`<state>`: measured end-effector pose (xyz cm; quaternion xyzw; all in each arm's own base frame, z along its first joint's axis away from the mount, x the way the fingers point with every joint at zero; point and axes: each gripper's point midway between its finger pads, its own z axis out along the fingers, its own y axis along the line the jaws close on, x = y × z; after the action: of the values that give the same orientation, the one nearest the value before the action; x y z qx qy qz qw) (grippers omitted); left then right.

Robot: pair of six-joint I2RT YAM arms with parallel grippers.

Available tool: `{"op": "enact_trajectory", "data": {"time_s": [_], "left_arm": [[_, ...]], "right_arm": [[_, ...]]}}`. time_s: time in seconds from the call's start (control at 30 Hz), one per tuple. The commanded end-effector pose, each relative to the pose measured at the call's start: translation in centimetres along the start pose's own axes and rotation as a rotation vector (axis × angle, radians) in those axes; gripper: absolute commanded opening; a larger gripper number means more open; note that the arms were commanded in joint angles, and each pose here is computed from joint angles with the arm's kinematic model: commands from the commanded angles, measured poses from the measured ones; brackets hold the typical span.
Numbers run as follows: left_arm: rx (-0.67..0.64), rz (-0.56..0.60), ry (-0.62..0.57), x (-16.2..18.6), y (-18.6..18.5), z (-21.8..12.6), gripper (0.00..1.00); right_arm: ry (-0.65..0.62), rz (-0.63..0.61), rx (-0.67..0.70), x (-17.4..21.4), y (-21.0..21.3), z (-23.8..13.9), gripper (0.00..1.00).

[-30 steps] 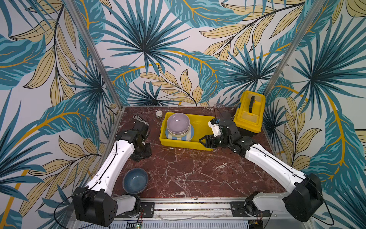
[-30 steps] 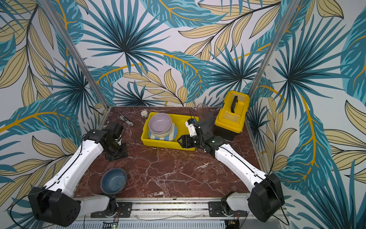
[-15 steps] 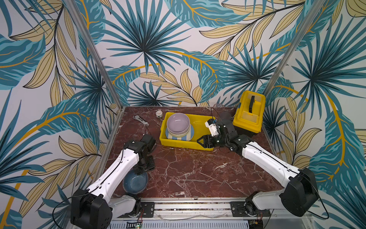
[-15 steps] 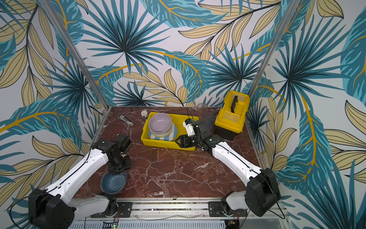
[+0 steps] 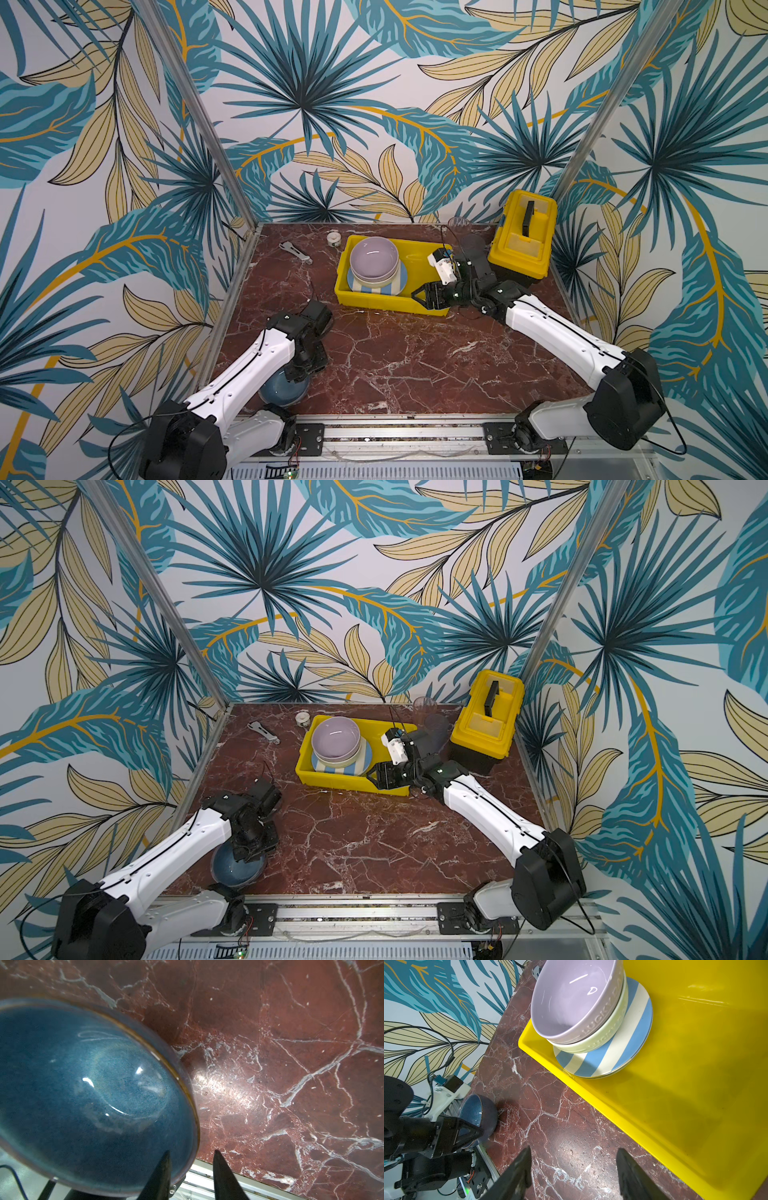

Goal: Place the mixed dishes into the plastic bin
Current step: 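Raise the left gripper and move it down to the dark blue bowl's rim, then close the left gripper on the dark blue bowl's rim and lift it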

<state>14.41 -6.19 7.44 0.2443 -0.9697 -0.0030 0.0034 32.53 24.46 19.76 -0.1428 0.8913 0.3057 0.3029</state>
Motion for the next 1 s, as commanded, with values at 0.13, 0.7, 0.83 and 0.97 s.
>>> {"op": "enact_trajectory", "data": {"time_s": [0.13, 0.7, 0.83, 0.97], "left_arm": [[0.024, -0.014, -0.035, -0.7, -0.8, 1.3, 0.27], [0.053, 0.015, -0.062, -1.5, -1.7, 1.6, 0.02], [0.113, 0.041, -0.044, -1.7, -3.4, 0.4, 0.00], [0.167, 0.066, -0.070, -2.5, -4.9, -1.4, 0.00]], "right_arm": [[0.000, 0.000, 0.005, 0.0, -0.1, -0.3, 0.66], [-0.005, 0.010, 0.017, 0.0, -0.2, -0.6, 0.66], [-0.006, 0.010, 0.023, 0.1, -0.2, -0.8, 0.66], [-0.014, 0.018, 0.021, 0.0, -0.3, -0.8, 0.66]]}}
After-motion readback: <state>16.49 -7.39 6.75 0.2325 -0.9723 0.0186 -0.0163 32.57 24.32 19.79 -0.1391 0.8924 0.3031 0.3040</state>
